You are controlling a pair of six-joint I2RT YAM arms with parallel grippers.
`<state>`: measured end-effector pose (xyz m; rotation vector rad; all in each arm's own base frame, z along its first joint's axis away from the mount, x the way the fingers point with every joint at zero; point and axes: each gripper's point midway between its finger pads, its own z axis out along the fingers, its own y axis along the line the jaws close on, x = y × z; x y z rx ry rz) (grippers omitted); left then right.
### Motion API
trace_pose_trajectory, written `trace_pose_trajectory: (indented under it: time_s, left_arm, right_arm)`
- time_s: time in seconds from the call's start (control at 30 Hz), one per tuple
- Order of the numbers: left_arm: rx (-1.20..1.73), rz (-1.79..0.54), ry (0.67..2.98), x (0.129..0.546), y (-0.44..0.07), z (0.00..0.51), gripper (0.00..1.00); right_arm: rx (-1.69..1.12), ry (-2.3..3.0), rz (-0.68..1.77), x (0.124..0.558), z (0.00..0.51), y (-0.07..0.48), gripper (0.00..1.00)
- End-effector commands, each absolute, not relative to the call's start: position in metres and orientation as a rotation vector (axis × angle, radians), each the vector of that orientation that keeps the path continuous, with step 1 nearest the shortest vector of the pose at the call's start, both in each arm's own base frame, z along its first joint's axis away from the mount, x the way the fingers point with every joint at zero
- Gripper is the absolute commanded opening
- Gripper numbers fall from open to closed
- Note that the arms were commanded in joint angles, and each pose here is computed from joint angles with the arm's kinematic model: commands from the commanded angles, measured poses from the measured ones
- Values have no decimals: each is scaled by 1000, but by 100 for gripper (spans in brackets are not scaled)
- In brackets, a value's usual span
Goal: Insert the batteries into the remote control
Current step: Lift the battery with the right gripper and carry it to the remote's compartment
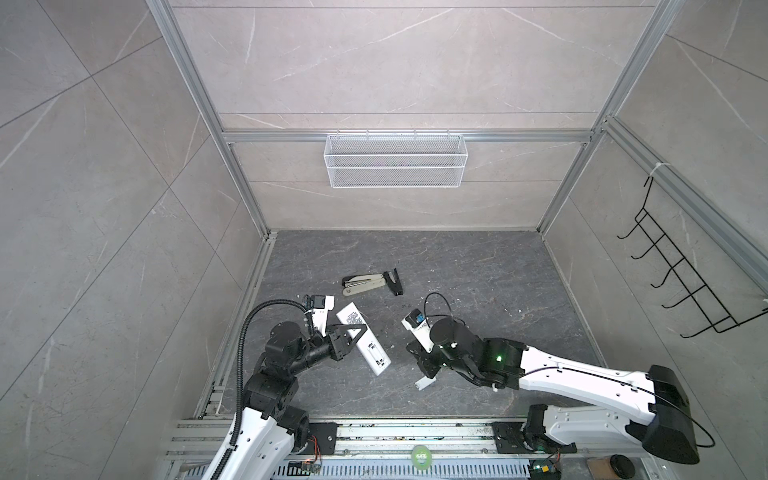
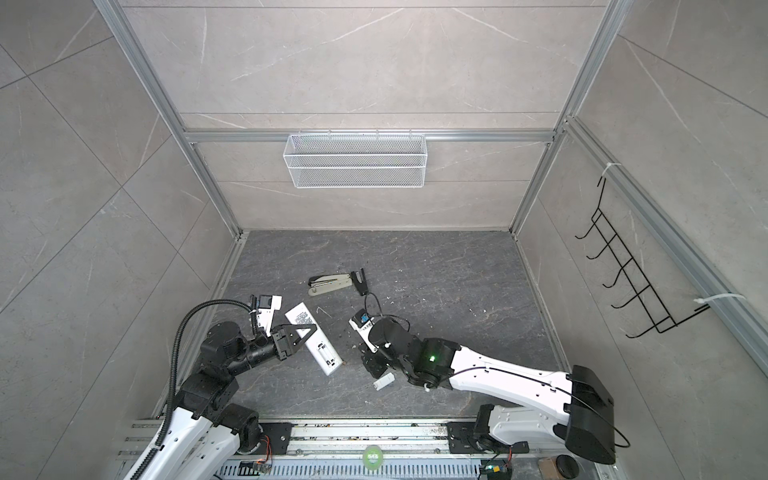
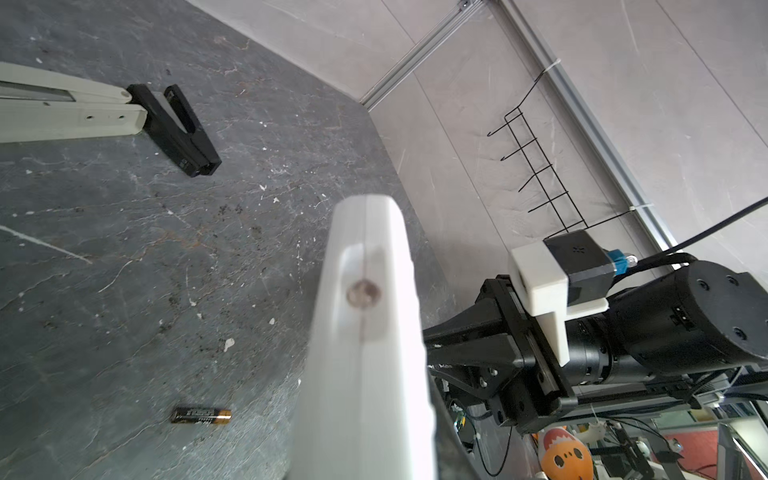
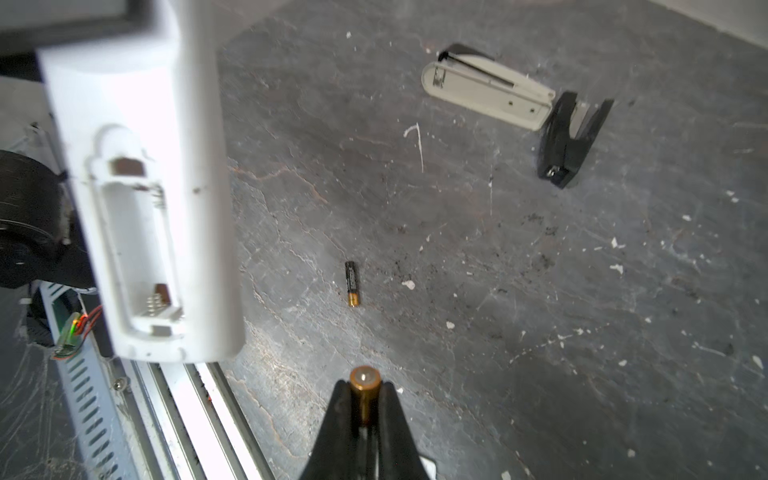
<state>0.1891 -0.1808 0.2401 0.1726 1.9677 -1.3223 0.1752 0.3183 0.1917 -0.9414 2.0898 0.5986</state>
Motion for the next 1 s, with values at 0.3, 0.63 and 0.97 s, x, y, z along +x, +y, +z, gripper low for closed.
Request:
trace_pose_trajectory:
  time_s: [0.3, 0.63, 0.97]
  left_arm:
    - [269, -1400, 1844, 185, -189, 268, 0]
    - [284, -1407, 1835, 183, -190, 270, 0]
    - [281, -1410, 1828, 182, -189, 270, 0]
  right_arm:
    - [-1017, 1747, 911, 150, 260, 348, 0]
    - [-1032, 1680, 1002, 146, 272, 370, 0]
    - [-1010, 1680, 1013, 149, 272, 384, 0]
